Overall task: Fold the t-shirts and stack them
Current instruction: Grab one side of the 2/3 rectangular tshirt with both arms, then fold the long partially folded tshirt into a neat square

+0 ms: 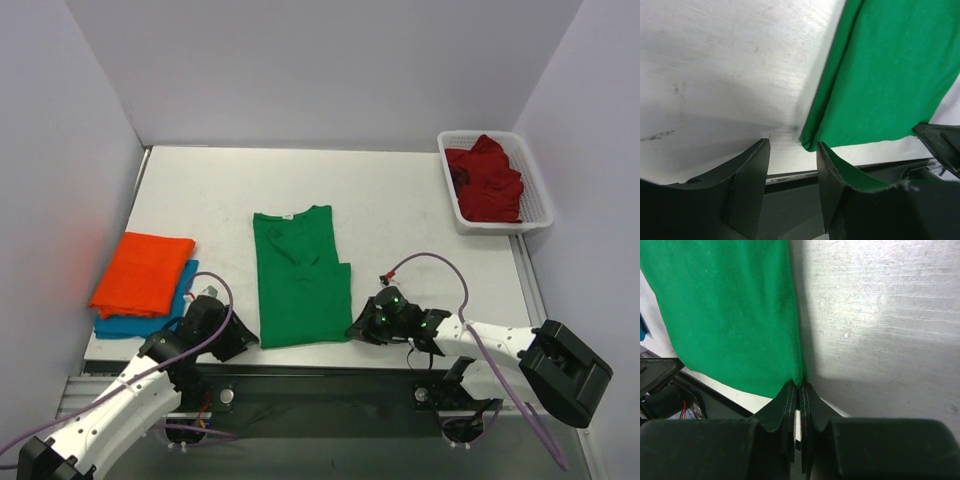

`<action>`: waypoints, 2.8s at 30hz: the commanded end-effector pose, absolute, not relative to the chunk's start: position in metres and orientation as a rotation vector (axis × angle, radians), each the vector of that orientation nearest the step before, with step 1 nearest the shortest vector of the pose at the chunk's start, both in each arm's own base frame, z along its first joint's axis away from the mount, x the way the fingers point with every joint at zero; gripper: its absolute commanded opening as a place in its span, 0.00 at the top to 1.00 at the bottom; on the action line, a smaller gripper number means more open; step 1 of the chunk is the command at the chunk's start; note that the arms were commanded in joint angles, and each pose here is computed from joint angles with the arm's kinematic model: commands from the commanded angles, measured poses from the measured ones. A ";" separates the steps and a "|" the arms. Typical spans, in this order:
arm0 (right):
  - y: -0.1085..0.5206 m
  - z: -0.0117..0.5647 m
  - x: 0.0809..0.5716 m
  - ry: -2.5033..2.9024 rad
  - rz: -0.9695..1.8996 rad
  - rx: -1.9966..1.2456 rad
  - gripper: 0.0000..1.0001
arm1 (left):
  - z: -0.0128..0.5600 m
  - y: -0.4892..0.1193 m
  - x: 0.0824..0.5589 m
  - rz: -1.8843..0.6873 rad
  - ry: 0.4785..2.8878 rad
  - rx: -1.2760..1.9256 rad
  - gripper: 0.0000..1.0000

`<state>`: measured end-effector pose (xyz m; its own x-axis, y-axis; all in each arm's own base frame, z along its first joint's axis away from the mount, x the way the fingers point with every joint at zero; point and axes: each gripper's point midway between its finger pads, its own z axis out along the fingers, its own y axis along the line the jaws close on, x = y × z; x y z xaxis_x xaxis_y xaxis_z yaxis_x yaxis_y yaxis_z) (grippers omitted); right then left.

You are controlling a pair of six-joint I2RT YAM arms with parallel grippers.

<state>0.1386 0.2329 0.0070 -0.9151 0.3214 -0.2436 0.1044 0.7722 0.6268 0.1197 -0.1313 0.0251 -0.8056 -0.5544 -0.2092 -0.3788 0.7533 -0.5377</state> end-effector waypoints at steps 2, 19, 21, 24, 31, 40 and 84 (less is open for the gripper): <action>0.228 0.012 0.142 2.636 0.841 0.295 1.00 | 0.032 -0.149 0.120 -0.844 2.573 -0.712 0.47; 0.226 0.016 0.142 2.626 0.839 0.293 1.00 | 0.013 -0.168 0.121 -0.876 2.594 -0.673 0.74; 0.224 0.018 0.141 2.623 0.837 0.286 1.00 | 0.015 -0.172 0.124 -0.890 2.587 -0.670 0.81; 0.220 0.023 0.141 2.607 0.833 0.285 1.00 | 0.027 -0.184 0.129 -0.938 2.567 -0.615 0.98; 0.202 0.030 0.126 2.614 0.802 0.254 1.00 | 0.053 -0.210 0.118 -0.996 2.583 -0.423 1.00; 0.197 0.048 0.094 2.603 0.796 0.106 1.00 | 0.082 -0.220 0.081 -1.009 2.596 -0.245 1.00; 0.253 0.174 0.384 2.521 0.797 0.093 0.92 | 0.192 -0.180 0.389 -1.103 2.134 -0.608 1.00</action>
